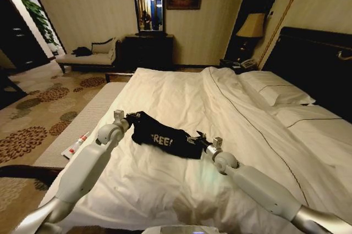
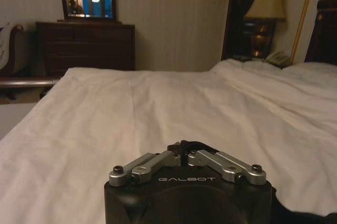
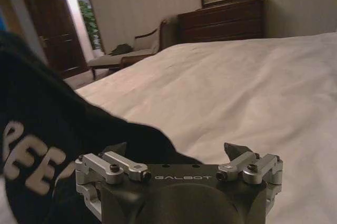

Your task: Fold the clothes on the bed.

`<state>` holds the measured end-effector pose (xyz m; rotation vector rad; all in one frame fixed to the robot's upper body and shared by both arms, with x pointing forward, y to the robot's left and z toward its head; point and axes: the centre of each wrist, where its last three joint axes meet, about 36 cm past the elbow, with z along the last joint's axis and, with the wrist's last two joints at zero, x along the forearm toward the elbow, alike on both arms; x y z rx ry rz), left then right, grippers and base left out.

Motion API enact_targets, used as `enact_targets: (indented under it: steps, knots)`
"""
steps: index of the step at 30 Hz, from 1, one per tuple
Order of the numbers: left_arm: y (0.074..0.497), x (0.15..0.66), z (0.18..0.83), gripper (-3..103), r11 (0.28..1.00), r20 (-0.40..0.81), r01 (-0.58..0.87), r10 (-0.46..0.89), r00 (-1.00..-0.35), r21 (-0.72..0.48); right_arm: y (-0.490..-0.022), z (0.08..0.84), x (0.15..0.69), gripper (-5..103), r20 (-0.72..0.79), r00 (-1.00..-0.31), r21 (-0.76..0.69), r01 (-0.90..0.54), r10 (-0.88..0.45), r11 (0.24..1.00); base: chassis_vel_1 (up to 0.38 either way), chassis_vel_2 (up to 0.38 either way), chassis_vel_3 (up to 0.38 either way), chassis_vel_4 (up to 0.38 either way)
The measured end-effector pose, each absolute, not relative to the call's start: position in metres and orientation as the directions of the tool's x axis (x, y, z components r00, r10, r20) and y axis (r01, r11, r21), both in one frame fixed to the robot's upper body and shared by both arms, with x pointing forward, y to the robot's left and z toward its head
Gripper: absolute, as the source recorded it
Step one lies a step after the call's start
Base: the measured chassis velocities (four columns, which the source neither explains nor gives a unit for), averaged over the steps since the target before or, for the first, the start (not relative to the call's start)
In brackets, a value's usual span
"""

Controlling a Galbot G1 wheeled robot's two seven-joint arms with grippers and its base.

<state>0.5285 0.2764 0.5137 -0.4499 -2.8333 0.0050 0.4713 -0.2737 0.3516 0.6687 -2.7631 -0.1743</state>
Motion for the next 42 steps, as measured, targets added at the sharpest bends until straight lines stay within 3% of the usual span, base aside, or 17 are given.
enact_targets:
  steps: [14, 20, 28, 42]
  knots:
    - [0.276, 0.522, 0.522, 1, 0.947, 0.251, 0.318, 0.318, -0.914, -0.04, -0.29, 0.335, 0.493, 100, 0.198, -0.74, 0.195, -0.613, -0.643, 0.766, 0.0, 0.0, 0.0, 0.0]
    - [0.273, 0.52, 0.524, 1, 0.944, 0.251, 0.327, 0.325, -0.912, -0.035, -0.277, 0.343, 0.503, 100, 0.266, -0.748, 0.278, -0.544, -0.608, 0.791, 0.0, 0.0, 0.0, 0.0]
    - [0.273, 0.518, 0.527, 1, 0.943, 0.247, 0.333, 0.328, -0.912, -0.025, -0.268, 0.353, 0.514, 100, 0.423, -0.759, 0.254, -0.425, -0.495, 0.869, 0.0, 0.0, 0.0, 0.0]
    - [0.274, 0.514, 0.529, 1, 0.941, 0.244, 0.337, 0.331, -0.912, -0.018, -0.266, 0.36, 0.517, 100, 0.469, -0.756, 0.26, -0.375, -0.456, 0.89, 0.0, 0.0, 0.0, 0.0]
